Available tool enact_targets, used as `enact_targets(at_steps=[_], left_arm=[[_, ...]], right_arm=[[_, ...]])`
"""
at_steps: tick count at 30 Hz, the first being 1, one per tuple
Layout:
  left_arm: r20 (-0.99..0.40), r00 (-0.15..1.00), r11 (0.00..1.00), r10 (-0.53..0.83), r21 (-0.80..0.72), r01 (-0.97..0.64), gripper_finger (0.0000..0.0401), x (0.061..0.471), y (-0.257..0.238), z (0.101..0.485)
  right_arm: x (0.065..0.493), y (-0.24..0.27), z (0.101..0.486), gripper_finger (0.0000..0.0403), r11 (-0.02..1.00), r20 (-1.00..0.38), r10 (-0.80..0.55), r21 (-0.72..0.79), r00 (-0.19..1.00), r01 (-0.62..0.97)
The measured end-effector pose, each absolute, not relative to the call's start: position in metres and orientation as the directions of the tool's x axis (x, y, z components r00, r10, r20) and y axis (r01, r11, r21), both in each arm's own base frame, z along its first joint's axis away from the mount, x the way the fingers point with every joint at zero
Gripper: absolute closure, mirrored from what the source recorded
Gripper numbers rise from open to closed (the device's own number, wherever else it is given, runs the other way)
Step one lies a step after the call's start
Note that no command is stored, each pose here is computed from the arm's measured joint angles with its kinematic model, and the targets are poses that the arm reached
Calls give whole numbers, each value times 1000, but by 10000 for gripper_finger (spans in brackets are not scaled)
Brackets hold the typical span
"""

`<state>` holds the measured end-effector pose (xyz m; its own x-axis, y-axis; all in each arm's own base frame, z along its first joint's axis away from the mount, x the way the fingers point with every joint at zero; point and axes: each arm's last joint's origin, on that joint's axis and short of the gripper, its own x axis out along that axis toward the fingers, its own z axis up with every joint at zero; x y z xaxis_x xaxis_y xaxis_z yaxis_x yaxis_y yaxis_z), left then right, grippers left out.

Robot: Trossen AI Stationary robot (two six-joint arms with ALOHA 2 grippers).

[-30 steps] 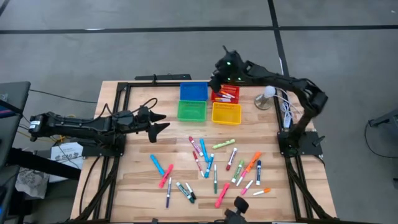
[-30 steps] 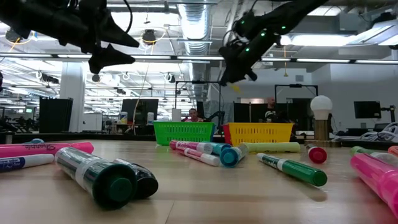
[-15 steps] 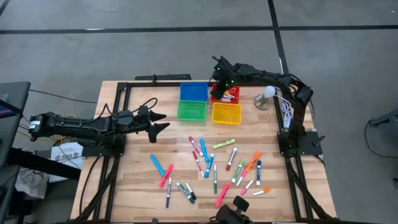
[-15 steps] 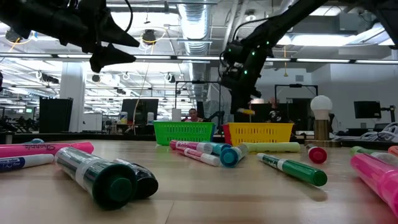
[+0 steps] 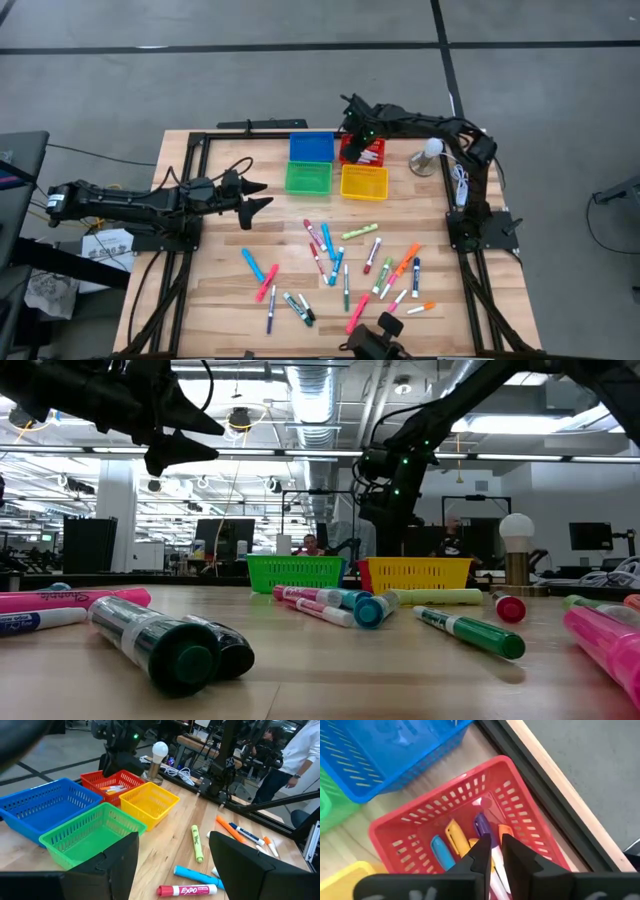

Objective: Pick & Place Markers
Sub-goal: Put the top pink pen into the red basket

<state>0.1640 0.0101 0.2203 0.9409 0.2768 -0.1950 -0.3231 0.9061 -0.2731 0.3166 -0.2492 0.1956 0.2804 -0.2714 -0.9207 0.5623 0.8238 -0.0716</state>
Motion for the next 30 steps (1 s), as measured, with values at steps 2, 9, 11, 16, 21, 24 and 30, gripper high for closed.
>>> enact_targets(at_steps=[2, 9, 11, 16, 21, 24, 30], left_arm=[[-195, 941, 906, 277, -273, -323, 159, 164, 10, 220], [-195, 941, 913, 277, -253, -321, 159, 164, 10, 220], [-195, 941, 920, 277, -229, -318, 159, 164, 10, 220], [-195, 941, 921, 276, -224, -317, 160, 164, 10, 220], [-195, 941, 921, 276, -224, -317, 159, 164, 10, 221], [-193, 941, 921, 276, -225, -317, 159, 164, 10, 221], [-190, 942, 921, 276, -229, -316, 159, 164, 10, 221]], right_arm=[[317, -249, 198, 369, 825, -917, -270, -64, 292, 561], [316, -236, 229, 370, 859, -893, -213, 23, 397, 512], [313, -225, 245, 370, 870, -885, -205, 30, 417, 492], [299, -187, 296, 370, 901, -847, -213, 23, 488, 433], [284, -141, 345, 370, 940, -763, -209, 17, 612, 342], [272, -114, 370, 370, 957, -702, -181, 34, 689, 286], [241, -68, 405, 370, 978, -614, -119, 65, 780, 200]])
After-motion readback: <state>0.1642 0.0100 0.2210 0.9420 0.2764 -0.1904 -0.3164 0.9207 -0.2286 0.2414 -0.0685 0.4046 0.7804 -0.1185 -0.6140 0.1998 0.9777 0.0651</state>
